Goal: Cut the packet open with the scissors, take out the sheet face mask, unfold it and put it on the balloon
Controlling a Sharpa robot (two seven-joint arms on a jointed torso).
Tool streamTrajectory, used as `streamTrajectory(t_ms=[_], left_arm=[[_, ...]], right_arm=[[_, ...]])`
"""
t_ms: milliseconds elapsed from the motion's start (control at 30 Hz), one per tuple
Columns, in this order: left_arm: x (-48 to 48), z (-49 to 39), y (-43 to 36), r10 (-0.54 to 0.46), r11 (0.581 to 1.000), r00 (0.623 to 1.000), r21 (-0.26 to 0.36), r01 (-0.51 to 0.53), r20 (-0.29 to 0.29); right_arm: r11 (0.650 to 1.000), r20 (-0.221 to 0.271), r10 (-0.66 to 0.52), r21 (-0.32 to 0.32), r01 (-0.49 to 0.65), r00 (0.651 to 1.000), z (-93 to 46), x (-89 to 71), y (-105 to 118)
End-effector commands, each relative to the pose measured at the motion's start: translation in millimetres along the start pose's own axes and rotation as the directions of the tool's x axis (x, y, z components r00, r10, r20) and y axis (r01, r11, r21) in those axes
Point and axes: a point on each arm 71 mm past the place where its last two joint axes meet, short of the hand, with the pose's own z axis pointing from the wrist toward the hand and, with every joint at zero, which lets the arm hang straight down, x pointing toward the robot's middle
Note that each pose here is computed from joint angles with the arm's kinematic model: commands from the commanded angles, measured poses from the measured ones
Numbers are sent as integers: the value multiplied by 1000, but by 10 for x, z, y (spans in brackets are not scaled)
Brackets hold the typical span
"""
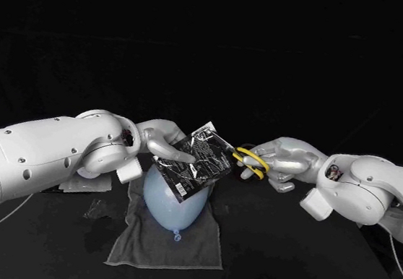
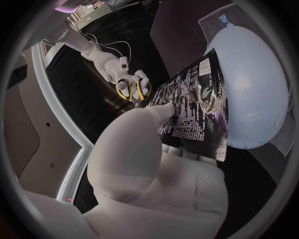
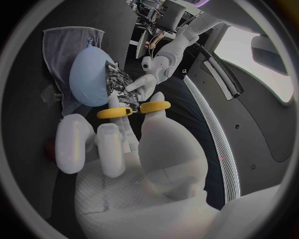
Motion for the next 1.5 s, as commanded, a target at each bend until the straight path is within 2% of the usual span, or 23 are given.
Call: streamTrajectory(t_ms=[33,433,1133,1500], left_arm=[[4,5,26,32,999,999,-19,-32,9],[29,10,40,39,999,999,-28,-39,2],[41,9,42,41,999,999,-34,-41,-4],[41,10,44,42,998,999,-36,-42,-6]], right_arm=[[1000,-16,-14,16,14,1000,10,-7,11],[999,-15,-36,5,36,999,94,39,93],[999,29,-43,-16,44,999,243,64,144],[999,59,-29,-13,30,998,255,65,126]])
